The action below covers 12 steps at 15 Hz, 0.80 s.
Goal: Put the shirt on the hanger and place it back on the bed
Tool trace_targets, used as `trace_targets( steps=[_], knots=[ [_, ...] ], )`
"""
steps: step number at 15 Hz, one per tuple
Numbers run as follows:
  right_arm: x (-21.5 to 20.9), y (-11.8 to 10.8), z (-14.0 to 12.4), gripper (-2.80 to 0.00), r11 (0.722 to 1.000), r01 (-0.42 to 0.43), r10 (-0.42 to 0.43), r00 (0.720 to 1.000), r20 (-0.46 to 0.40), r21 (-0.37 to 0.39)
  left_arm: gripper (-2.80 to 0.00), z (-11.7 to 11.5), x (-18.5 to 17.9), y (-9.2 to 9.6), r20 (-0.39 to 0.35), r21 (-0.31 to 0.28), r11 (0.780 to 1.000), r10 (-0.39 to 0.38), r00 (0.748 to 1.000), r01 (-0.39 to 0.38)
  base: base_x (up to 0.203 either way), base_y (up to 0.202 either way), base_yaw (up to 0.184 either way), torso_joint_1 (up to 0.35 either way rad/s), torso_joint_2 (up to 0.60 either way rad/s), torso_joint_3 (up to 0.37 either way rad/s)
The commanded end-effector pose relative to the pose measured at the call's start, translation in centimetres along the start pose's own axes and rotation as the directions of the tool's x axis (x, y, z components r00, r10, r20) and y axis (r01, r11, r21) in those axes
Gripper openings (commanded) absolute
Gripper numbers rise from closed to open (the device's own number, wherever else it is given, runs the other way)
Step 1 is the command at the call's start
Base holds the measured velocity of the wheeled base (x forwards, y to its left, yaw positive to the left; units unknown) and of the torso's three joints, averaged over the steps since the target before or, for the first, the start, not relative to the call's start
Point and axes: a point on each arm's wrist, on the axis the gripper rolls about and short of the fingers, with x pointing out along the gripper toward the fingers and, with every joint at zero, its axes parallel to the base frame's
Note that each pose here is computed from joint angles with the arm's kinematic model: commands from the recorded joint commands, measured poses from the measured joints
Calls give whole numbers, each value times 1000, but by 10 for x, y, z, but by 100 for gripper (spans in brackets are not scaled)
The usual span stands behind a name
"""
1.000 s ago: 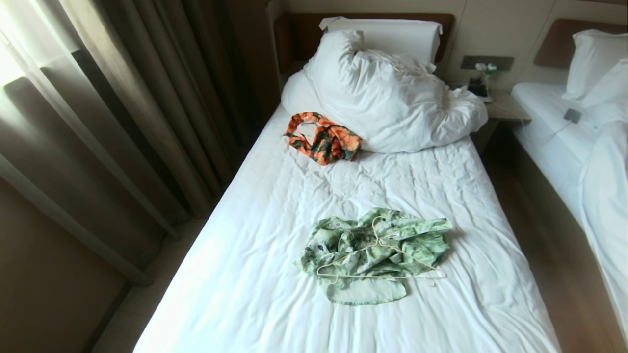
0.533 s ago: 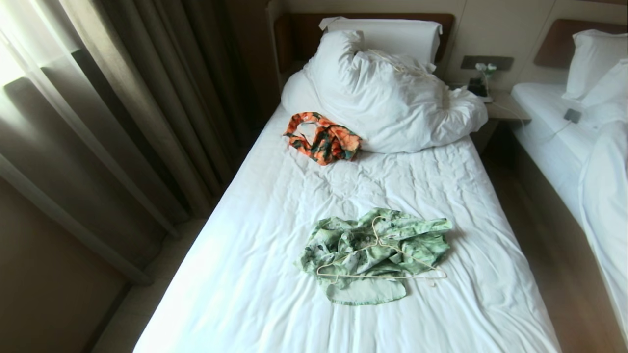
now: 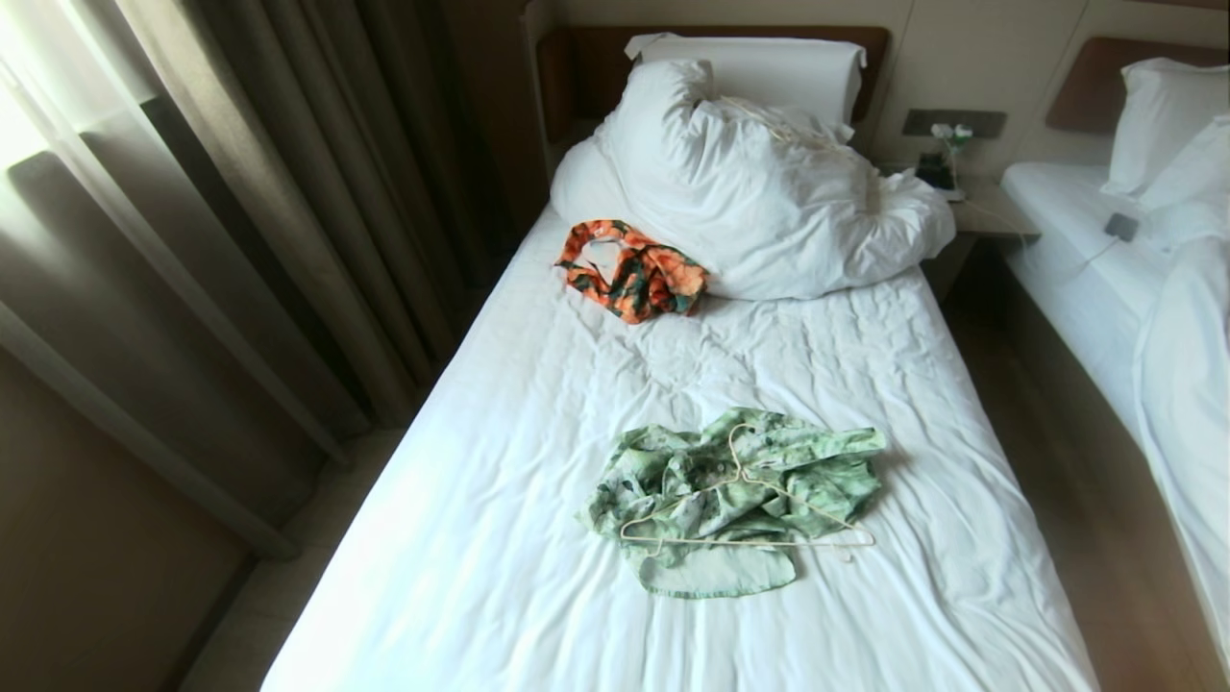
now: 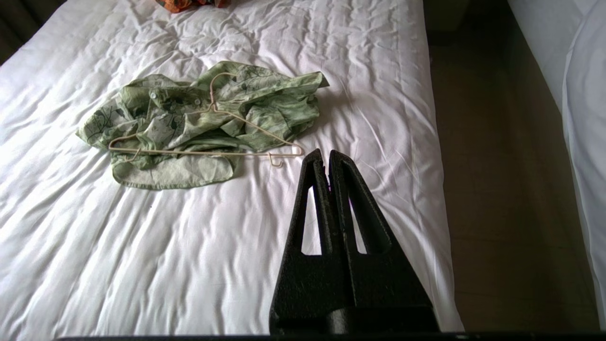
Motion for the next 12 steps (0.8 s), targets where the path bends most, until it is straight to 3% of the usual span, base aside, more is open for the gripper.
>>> trace_targets(
  steps=[1, 12],
  knots=[
    [0, 0, 0, -280, 1000, -1, 1, 1000, -3, 0, -280, 0, 0, 0, -3, 0, 1000, 0, 1000, 0, 0, 0, 0, 0, 0, 0],
    [0, 0, 0, -280, 1000, 0, 0, 1000, -3, 0, -280, 0, 0, 0, -3, 0, 1000, 0, 1000, 0, 0, 0, 0, 0, 0, 0]
  ],
)
